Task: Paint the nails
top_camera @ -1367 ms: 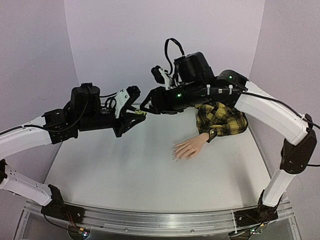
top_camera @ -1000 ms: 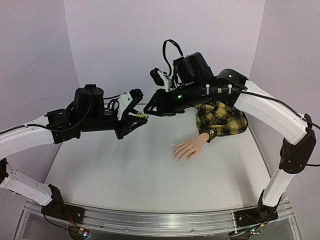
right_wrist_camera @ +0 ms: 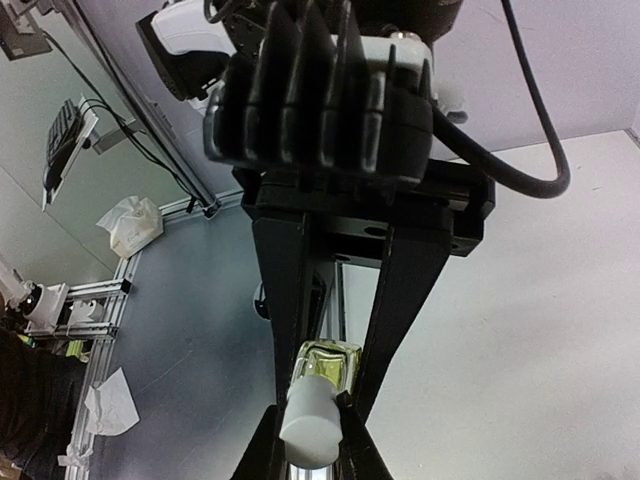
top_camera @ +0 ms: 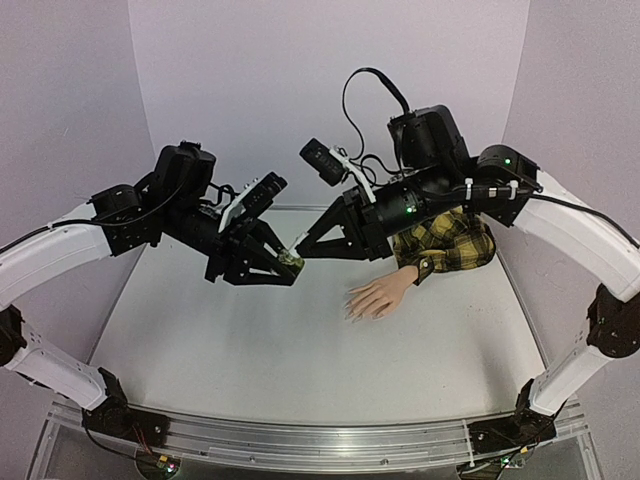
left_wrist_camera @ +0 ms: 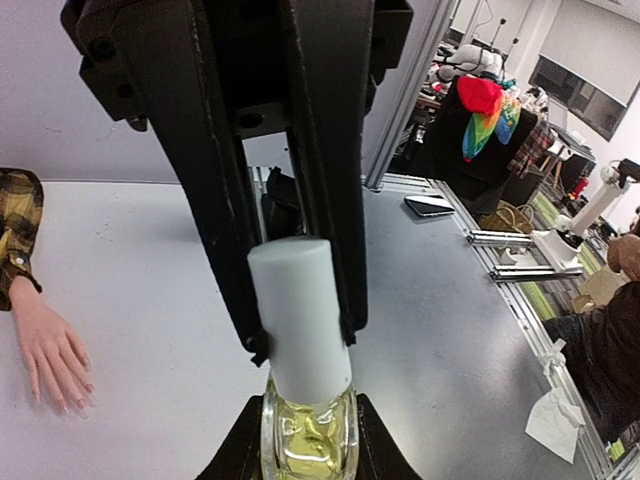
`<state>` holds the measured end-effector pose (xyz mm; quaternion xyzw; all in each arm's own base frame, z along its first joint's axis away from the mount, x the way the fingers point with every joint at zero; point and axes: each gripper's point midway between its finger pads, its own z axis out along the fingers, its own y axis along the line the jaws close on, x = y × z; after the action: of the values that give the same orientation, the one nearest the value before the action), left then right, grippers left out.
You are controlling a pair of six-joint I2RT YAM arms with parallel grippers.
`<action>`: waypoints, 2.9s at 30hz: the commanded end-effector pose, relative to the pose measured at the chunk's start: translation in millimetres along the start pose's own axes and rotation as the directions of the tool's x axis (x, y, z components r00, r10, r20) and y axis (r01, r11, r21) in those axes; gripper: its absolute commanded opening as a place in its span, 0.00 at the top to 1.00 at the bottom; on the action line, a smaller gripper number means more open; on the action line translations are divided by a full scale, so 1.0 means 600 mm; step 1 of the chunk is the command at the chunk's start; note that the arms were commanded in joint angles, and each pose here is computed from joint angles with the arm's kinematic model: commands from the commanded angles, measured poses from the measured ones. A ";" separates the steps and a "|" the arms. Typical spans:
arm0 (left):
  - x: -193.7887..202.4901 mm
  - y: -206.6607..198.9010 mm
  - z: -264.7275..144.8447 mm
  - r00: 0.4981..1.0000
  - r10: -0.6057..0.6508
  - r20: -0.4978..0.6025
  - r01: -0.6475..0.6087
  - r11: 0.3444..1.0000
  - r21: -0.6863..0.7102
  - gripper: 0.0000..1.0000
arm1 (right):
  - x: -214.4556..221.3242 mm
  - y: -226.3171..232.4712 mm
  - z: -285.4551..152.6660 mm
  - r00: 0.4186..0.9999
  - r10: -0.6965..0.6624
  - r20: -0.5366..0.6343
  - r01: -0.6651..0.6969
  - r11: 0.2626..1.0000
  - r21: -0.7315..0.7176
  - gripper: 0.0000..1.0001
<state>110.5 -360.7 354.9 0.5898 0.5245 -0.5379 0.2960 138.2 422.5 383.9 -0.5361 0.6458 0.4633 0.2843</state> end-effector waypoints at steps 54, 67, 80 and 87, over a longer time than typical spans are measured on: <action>-0.027 0.053 -0.022 0.996 0.087 0.033 -0.076 0.966 -0.248 1.00 | -0.035 -0.062 -0.015 0.982 0.165 0.093 -0.182 0.958 0.222 0.72; -0.024 0.055 -0.020 0.996 0.083 0.029 -0.073 0.967 -0.246 1.00 | -0.026 -0.067 -0.023 0.979 0.183 0.094 -0.200 0.955 0.220 0.73; -0.022 0.056 -0.020 0.996 0.082 0.026 -0.074 0.966 -0.246 1.00 | -0.027 -0.067 -0.018 0.978 0.186 0.092 -0.201 0.958 0.206 0.82; -0.022 0.057 -0.019 0.997 0.080 0.025 -0.071 0.967 -0.246 1.00 | -0.027 -0.071 -0.017 0.978 0.187 0.093 -0.203 0.956 0.211 1.00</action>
<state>151.4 -365.1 346.0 0.5558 0.5824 -0.4603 0.3744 180.4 426.4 373.7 -0.4239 0.7422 0.4301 0.2907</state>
